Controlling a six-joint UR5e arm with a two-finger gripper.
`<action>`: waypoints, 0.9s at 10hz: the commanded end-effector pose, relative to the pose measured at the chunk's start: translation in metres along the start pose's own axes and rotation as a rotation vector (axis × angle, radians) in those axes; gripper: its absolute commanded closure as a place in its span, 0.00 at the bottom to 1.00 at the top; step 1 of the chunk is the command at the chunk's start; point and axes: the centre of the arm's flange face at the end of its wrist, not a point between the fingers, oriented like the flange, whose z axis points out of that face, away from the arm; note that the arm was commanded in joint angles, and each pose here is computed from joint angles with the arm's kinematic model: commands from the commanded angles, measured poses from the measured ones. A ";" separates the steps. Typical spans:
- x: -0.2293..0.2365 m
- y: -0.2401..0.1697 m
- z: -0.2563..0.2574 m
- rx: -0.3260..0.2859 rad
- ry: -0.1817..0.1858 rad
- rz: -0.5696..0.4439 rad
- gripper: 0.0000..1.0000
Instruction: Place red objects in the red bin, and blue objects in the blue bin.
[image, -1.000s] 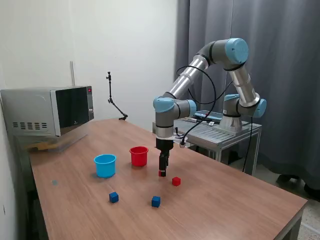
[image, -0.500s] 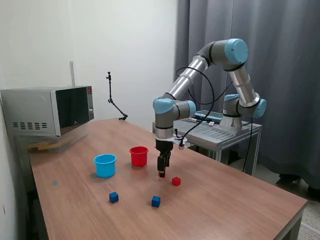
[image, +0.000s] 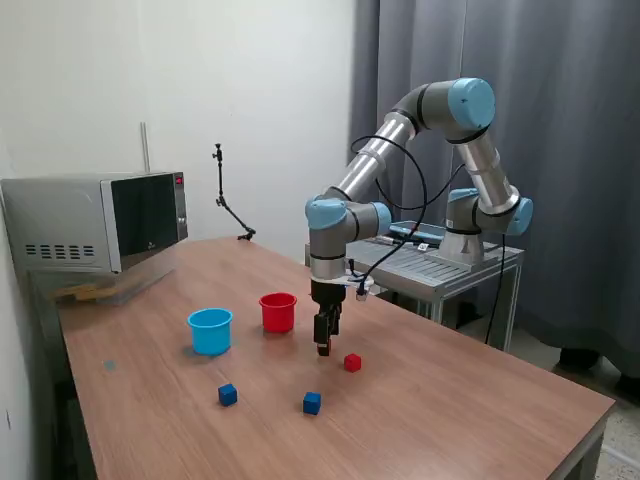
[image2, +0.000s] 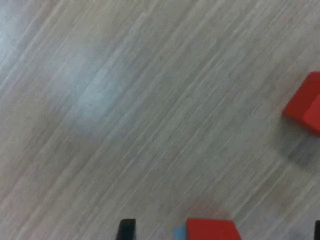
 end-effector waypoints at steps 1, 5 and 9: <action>-0.004 0.007 0.001 0.000 -0.004 0.009 0.00; -0.009 0.016 0.001 0.000 -0.003 0.013 0.00; -0.007 0.014 0.000 0.003 0.003 0.012 0.00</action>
